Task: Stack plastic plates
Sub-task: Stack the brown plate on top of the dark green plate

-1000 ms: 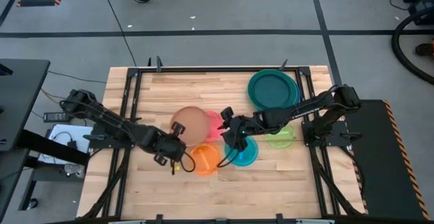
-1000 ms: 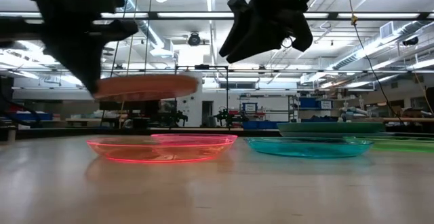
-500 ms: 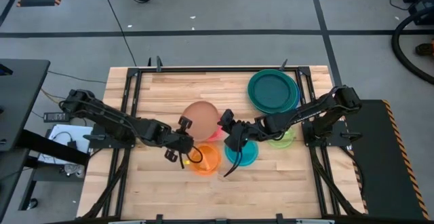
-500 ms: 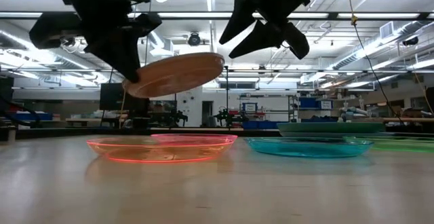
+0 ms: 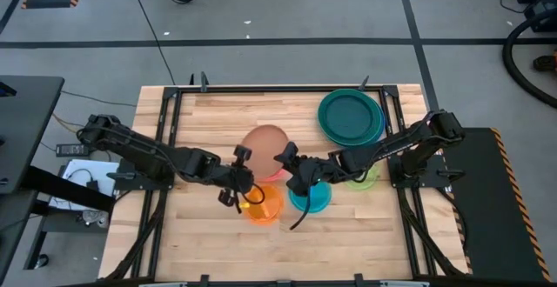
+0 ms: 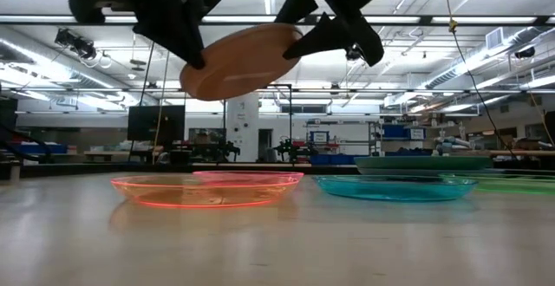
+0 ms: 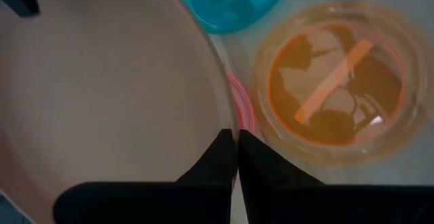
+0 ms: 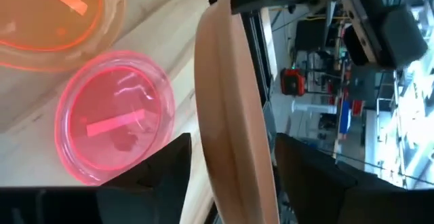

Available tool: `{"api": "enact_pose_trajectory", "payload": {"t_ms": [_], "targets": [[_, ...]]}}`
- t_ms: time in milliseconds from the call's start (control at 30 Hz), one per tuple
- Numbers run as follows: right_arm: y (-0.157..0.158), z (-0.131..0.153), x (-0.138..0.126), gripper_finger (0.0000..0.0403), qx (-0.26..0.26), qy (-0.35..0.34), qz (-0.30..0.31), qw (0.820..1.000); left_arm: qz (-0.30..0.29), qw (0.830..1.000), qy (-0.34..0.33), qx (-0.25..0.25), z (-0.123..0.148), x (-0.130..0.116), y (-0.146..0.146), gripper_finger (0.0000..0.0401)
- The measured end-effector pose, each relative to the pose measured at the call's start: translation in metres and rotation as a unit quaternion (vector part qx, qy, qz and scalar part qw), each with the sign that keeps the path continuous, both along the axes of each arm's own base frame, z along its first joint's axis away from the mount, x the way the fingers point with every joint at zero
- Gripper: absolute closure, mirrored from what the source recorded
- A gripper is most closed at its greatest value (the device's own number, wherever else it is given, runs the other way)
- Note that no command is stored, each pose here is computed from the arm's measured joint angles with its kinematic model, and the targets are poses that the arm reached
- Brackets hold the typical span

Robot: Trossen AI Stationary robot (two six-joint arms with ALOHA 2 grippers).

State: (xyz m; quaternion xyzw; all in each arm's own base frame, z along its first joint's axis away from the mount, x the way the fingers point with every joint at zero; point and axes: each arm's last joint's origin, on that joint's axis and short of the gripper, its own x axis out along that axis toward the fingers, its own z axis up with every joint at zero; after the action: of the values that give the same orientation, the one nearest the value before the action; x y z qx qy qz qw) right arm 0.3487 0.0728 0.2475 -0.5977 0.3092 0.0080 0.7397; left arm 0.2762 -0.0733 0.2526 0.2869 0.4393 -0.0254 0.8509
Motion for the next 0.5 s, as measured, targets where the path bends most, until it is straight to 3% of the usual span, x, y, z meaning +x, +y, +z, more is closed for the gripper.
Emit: {"api": "enact_pose_trajectory", "payload": {"t_ms": [233,500], "targets": [[-0.0047,0.0017,0.0016,0.0236,-0.035,0.001,-0.004,0.999,-0.002,1.0,-0.03,-0.006,0.0039,0.0052,-0.0001,0.0385],[-0.0056,0.0006,0.0017,0.0286,-0.019,0.005,0.004,1.0,-0.002,1.0,-0.03,-0.006,0.0038,0.0051,-0.0001,0.0365]]}}
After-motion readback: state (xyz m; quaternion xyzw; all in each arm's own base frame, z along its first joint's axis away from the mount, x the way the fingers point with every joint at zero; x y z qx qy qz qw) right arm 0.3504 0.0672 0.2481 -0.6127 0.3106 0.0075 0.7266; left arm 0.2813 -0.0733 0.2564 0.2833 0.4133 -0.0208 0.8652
